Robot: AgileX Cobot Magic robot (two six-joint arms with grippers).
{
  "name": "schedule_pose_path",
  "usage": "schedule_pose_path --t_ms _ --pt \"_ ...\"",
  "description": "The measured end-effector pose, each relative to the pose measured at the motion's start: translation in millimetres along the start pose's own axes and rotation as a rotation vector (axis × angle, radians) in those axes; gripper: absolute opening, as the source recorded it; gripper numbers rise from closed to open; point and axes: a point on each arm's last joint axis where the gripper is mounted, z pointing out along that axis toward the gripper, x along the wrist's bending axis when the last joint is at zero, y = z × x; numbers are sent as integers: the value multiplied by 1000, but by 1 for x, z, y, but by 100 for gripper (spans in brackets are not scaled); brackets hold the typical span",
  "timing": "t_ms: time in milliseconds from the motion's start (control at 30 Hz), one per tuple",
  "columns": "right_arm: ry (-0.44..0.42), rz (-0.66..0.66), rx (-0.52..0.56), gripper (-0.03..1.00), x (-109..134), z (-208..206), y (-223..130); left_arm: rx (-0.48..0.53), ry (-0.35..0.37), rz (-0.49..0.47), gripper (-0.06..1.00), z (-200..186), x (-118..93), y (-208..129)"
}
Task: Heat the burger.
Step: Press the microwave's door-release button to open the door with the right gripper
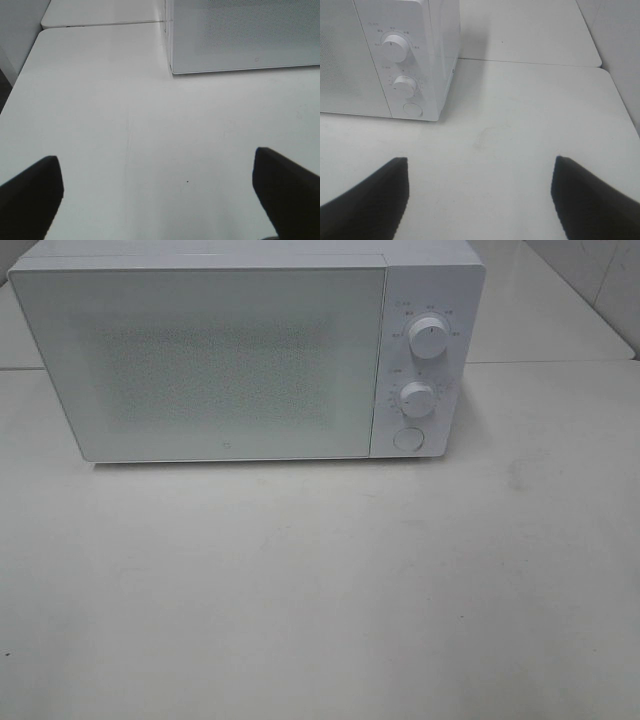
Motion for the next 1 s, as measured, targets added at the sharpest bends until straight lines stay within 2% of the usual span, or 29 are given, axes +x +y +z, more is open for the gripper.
schedule_pose_path --t_ms 267,700,867,1000 --pt "4 -2 27 77 1 47 15 0 0 0 97 0 0 0" --pt "9 -4 42 77 2 107 19 0 0 0 97 0 0 0" --pt "11 -4 -37 77 2 122 17 0 0 0 97 0 0 0" --pt "8 -20 -158 77 3 139 5 0 0 0 97 0 0 0"
